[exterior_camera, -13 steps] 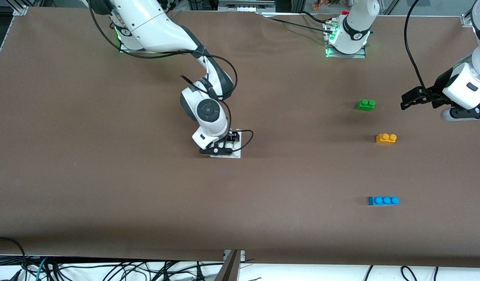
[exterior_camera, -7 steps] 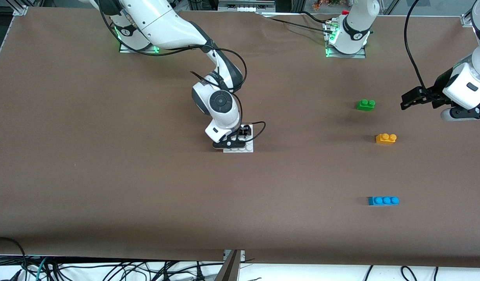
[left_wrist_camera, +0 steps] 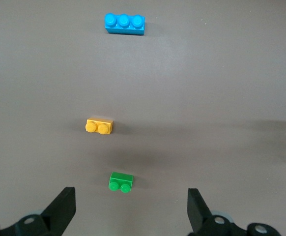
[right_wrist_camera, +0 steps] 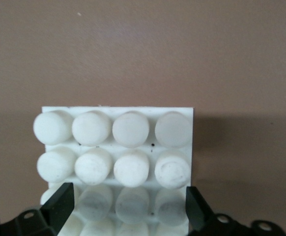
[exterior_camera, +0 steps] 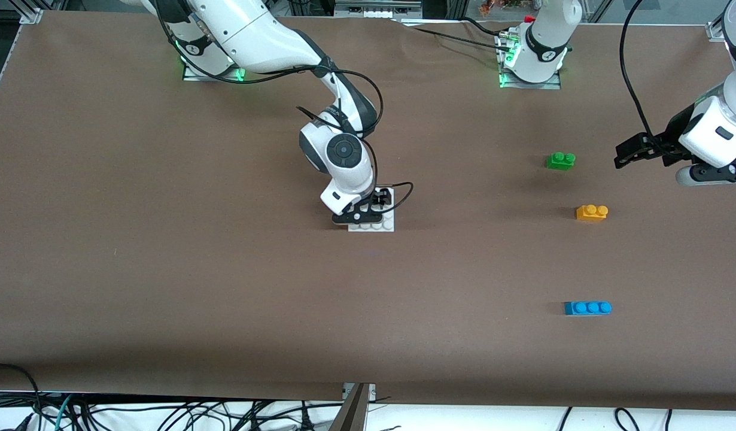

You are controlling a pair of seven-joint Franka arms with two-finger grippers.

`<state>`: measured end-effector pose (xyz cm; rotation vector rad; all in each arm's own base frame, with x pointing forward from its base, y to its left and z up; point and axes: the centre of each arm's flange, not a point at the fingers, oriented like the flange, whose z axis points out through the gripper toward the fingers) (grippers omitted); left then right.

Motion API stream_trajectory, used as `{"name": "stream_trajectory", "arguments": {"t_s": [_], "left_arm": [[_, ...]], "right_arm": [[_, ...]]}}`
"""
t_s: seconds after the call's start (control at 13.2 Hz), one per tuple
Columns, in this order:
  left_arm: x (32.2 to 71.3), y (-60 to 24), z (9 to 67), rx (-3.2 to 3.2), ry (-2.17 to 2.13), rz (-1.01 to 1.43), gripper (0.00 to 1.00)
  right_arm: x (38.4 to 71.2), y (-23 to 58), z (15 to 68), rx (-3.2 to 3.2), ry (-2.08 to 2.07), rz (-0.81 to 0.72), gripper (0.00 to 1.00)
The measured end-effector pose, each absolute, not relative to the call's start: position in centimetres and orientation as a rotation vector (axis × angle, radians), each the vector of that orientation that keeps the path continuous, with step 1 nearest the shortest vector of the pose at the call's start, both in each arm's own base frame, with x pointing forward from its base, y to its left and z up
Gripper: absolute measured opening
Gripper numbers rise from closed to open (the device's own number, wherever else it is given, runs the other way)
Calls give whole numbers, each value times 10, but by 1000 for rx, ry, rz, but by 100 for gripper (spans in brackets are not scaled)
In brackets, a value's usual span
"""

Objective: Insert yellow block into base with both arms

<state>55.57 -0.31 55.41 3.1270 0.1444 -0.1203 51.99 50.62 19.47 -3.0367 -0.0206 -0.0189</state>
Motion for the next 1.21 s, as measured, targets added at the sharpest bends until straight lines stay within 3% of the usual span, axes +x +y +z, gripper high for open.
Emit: {"name": "stream_trajectory", "arguments": {"t_s": [0.53, 0.98, 1.21], "left_arm": [[556, -3, 554, 3127, 144, -120, 100], [556, -3, 554, 3127, 145, -120, 100], [556, -3, 554, 3127, 145, -120, 100]], "right_arm": [[565, 496, 249, -3012, -125, -150, 100], [672, 327, 371, -3091, -113, -204, 100], [697, 255, 381, -3110, -52, -186, 100]]}}
